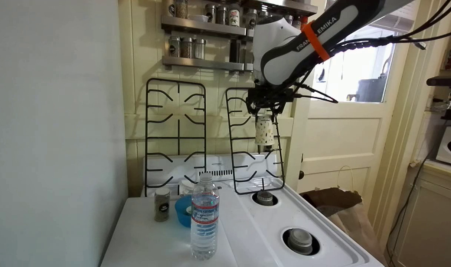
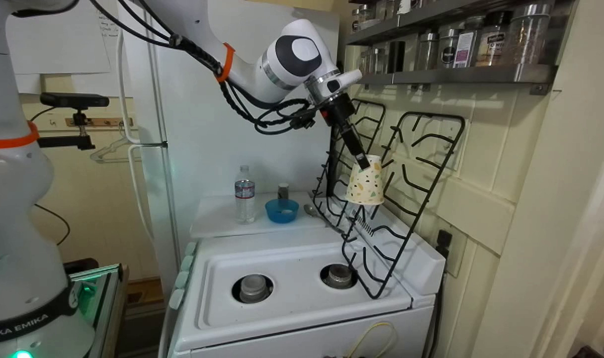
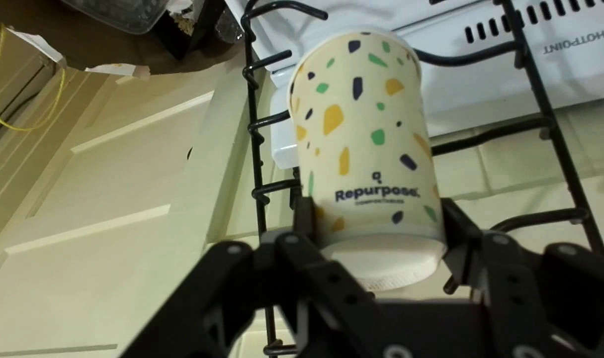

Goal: Hang the cup on the black object

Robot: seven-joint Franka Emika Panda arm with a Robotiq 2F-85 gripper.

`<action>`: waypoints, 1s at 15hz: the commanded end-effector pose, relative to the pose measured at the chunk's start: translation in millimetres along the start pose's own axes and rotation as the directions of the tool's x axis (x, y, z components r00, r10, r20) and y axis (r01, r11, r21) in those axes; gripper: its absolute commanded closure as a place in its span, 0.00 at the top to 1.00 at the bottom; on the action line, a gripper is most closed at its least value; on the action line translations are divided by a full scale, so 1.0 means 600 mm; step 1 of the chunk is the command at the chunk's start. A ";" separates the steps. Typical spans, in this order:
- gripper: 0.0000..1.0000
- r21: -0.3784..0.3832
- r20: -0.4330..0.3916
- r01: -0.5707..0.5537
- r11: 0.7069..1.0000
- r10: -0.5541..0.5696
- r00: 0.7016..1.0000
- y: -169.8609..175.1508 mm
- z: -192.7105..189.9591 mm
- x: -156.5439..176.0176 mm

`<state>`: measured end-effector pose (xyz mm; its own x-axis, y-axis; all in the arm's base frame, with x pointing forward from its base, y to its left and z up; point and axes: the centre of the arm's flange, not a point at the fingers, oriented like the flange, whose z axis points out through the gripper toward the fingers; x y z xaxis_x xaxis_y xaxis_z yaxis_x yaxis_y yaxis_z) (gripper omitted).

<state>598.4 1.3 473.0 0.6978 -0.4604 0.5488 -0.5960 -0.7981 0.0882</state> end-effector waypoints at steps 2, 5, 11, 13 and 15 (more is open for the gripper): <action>0.37 -0.002 0.012 0.042 0.999 -0.042 0.999 0.004 -0.009 -0.001; 0.37 0.091 -0.091 0.172 0.981 -0.164 0.982 0.050 -0.020 0.036; 0.37 0.256 -0.203 0.407 0.877 -0.363 0.910 0.128 -0.060 0.035; 0.37 0.306 -0.215 0.467 0.830 -0.417 0.883 0.129 -0.073 0.013; 0.37 0.318 -0.219 0.499 0.806 -0.450 0.866 0.131 -0.086 -0.001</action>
<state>559.8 -29.6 508.5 0.7726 -0.0197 0.6346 -0.1005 -0.9907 0.0917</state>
